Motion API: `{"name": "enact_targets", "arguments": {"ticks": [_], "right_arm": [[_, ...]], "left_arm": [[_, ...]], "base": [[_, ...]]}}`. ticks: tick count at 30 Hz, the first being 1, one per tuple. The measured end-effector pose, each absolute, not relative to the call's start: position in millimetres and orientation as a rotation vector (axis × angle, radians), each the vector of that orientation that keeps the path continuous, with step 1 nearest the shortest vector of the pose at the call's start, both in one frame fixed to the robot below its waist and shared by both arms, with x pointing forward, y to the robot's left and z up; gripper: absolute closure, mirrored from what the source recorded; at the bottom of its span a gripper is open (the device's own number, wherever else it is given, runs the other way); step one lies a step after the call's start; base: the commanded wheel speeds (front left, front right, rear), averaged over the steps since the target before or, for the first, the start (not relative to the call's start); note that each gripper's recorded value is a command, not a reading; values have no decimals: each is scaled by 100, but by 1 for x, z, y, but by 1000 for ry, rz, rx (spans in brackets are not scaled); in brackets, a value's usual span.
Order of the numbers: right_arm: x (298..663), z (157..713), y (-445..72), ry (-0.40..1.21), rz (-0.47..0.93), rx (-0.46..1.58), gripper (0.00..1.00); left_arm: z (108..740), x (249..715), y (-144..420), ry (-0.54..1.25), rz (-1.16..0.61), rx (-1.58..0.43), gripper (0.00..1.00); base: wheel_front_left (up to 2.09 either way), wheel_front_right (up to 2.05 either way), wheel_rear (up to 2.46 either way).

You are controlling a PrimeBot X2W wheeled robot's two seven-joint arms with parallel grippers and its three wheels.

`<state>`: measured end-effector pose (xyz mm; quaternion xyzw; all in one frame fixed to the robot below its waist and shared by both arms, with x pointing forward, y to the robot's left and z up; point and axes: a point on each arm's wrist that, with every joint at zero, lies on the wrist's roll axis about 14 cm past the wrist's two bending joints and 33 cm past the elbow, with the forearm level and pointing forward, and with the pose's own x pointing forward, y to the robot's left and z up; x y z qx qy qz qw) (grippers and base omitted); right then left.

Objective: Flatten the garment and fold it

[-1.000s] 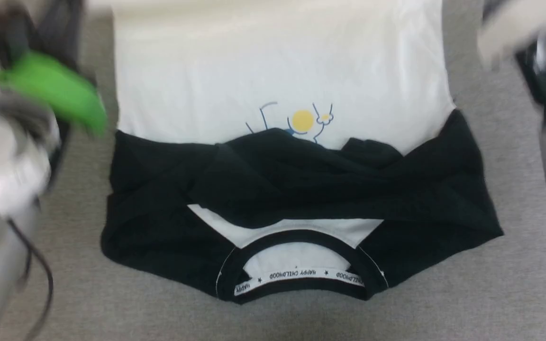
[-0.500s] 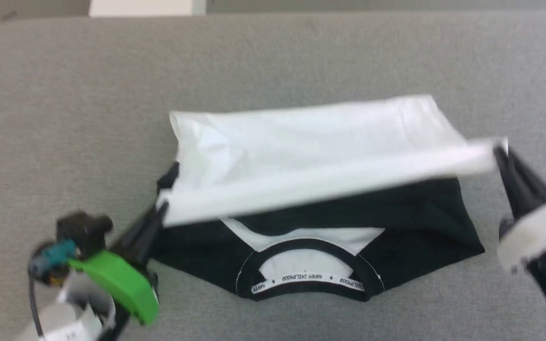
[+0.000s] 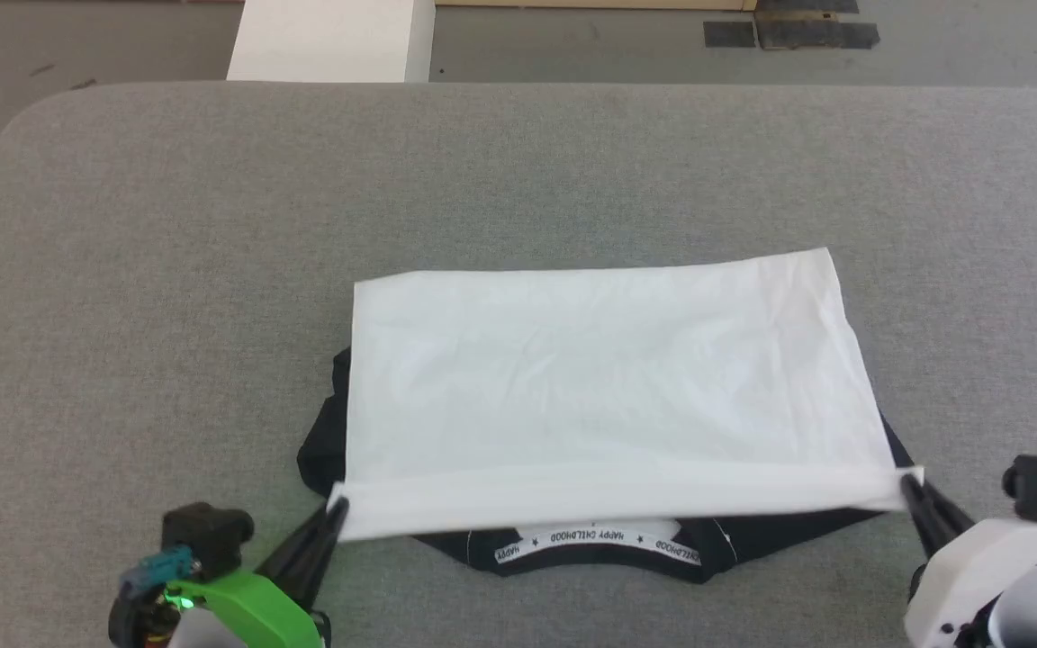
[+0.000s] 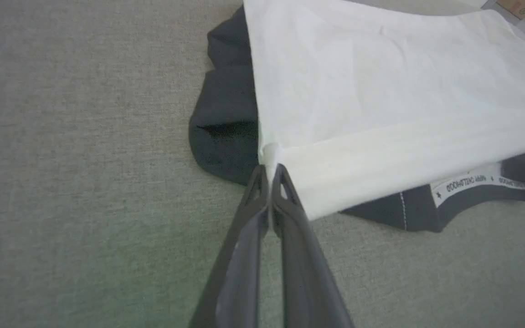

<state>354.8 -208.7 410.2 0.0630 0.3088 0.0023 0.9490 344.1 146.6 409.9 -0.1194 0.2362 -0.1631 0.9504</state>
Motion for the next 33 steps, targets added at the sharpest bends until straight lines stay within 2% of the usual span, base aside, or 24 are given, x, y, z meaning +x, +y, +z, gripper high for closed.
{"name": "enact_targets", "arguments": {"ticks": [4,5,6,7,8,14,22,28,33], "right_arm": [[345,392,-206,689,7,133,100],[342,387,-205,704,7,136,100],[341,384,-204,716,8,139,82],[340,382,-202,724,14,140,19],[339,381,-201,727,17,142,0],[347,395,-203,659,9,154,0],[373,443,-208,429,-8,230,0],[395,449,-205,399,-1,249,0],[408,432,-206,476,-14,234,0]], "left_arm": [[396,337,145,512,-325,-249,100],[394,335,145,519,-319,-251,76],[391,334,145,521,-313,-250,23],[390,334,145,524,-308,-250,0],[389,334,145,524,-304,-250,0],[398,338,155,446,-235,-265,0],[450,370,197,182,-37,-201,0],[517,405,211,-65,16,-119,0],[528,412,212,-122,29,-87,0]], "base": [[0,0,0],[0,0,0],[0,0,0],[0,0,0],[0,0,0],[0,0,0],[0,0,0],[0,0,0],[0,0,0]]}}
